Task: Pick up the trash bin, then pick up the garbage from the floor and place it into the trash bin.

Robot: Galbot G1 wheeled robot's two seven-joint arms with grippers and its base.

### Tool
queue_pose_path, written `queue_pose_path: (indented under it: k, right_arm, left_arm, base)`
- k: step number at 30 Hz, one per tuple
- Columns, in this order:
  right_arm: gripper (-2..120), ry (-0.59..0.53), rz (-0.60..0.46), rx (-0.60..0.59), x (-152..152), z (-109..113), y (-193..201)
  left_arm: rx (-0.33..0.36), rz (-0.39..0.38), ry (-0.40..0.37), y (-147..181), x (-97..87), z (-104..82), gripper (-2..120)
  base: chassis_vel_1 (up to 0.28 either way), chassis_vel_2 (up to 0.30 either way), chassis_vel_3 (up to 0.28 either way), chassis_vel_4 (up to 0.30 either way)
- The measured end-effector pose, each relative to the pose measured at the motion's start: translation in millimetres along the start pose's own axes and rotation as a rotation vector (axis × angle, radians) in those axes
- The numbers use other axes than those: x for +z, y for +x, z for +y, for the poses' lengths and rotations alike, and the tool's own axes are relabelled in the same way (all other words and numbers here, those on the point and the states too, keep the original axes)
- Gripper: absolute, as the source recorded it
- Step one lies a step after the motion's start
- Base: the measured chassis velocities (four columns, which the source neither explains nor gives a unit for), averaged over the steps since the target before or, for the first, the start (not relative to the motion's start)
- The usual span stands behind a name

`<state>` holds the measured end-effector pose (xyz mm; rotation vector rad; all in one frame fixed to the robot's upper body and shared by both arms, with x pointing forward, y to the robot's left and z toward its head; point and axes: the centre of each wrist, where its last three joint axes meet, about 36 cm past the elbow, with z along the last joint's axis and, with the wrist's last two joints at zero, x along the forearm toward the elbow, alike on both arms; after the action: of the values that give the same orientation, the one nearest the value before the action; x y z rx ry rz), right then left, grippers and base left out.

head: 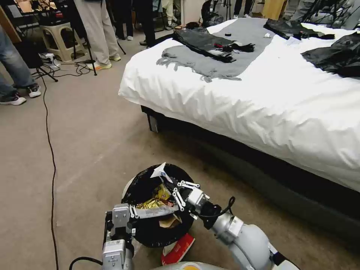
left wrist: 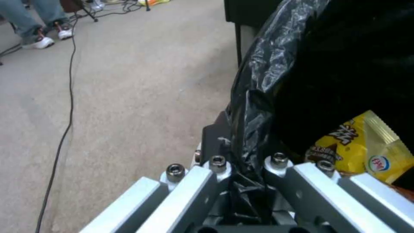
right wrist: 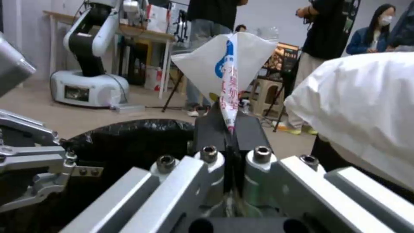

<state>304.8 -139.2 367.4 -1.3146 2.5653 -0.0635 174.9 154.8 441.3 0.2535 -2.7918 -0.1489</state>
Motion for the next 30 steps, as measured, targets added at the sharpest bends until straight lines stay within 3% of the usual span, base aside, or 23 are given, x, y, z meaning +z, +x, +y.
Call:
queue_pose_path:
  k: [14, 17, 19, 28, 30]
  right_arm:
    - [0, -0.021, 0.063, 0.01, 28.6, 9.2, -4.7]
    - [12, -0.024, 0.068, 0.013, 32.0, 12.6, -2.4]
    - [14, -0.024, 0.069, 0.014, 32.6, 13.1, -1.9]
    - [50, -0.015, 0.081, 0.026, 35.6, 13.6, 9.5]
    - [52, -0.014, 0.081, 0.027, 35.7, 13.4, 10.1]
  left_arm:
    - [0.01, -0.001, -0.009, 2.4, 3.0, -8.3, 0]
    - [0.009, -0.003, -0.008, 1.9, 2.4, -7.9, 0]
    - [0.008, -0.004, -0.008, 1.8, 2.3, -7.7, 0]
    - [0.01, -0.009, -0.002, 0.0, 0.4, -6.7, 0]
    - [0.01, -0.009, -0.002, -0.1, 0.3, -6.7, 0]
  base:
    - [0.0, 0.0, 0.0, 0.0]
    - [0.0, 0.0, 0.0, 0.0]
    - [0.0, 0.0, 0.0, 0.0]
    - [0.0, 0.0, 0.0, 0.0]
    - [0.0, 0.0, 0.0, 0.0]
